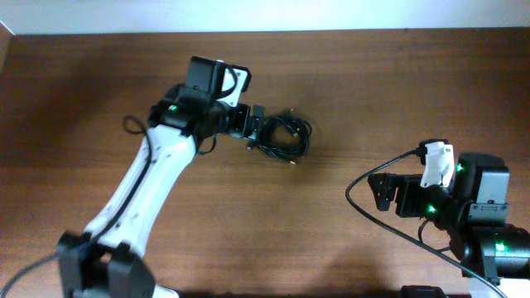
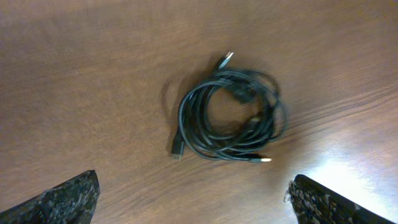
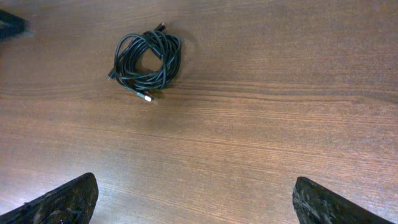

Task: Untangle cables
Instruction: 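Move the left gripper down onto the black cable coil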

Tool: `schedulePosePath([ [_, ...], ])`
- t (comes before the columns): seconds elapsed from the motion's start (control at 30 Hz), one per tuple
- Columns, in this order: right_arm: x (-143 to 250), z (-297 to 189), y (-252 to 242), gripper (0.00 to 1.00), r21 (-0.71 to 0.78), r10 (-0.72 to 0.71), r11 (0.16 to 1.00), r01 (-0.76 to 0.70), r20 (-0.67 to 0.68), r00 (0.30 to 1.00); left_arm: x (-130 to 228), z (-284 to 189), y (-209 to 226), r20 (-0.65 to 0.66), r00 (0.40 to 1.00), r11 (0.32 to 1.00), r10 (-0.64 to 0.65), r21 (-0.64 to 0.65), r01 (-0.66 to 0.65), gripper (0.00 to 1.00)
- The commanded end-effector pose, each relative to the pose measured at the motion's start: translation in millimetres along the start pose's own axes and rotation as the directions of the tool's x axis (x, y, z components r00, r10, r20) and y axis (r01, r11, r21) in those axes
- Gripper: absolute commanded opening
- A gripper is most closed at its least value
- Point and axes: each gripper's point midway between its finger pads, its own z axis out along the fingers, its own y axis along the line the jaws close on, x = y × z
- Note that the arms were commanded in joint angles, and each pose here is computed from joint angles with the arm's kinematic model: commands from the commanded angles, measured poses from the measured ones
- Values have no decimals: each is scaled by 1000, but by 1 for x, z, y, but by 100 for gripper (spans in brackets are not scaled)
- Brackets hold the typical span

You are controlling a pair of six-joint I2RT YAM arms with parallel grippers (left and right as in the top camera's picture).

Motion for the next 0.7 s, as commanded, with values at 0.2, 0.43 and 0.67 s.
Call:
schedulePosePath([
  [0.2, -7, -6, 0, 98, 10, -16, 1000, 16, 23, 1000, 11, 90, -12, -158, 983, 995, 92, -33, -98, 99],
  [0.43, -5, -6, 0, 98, 11, -13, 1000, 13, 16, 1000, 37, 126, -1, -255, 960, 982, 116, -118, -150, 99],
  [0.67, -4, -6, 0, 98, 11, -12, 1000, 12, 13, 1000, 27, 126, 3, -238, 961, 974, 140, -141, -177, 99],
])
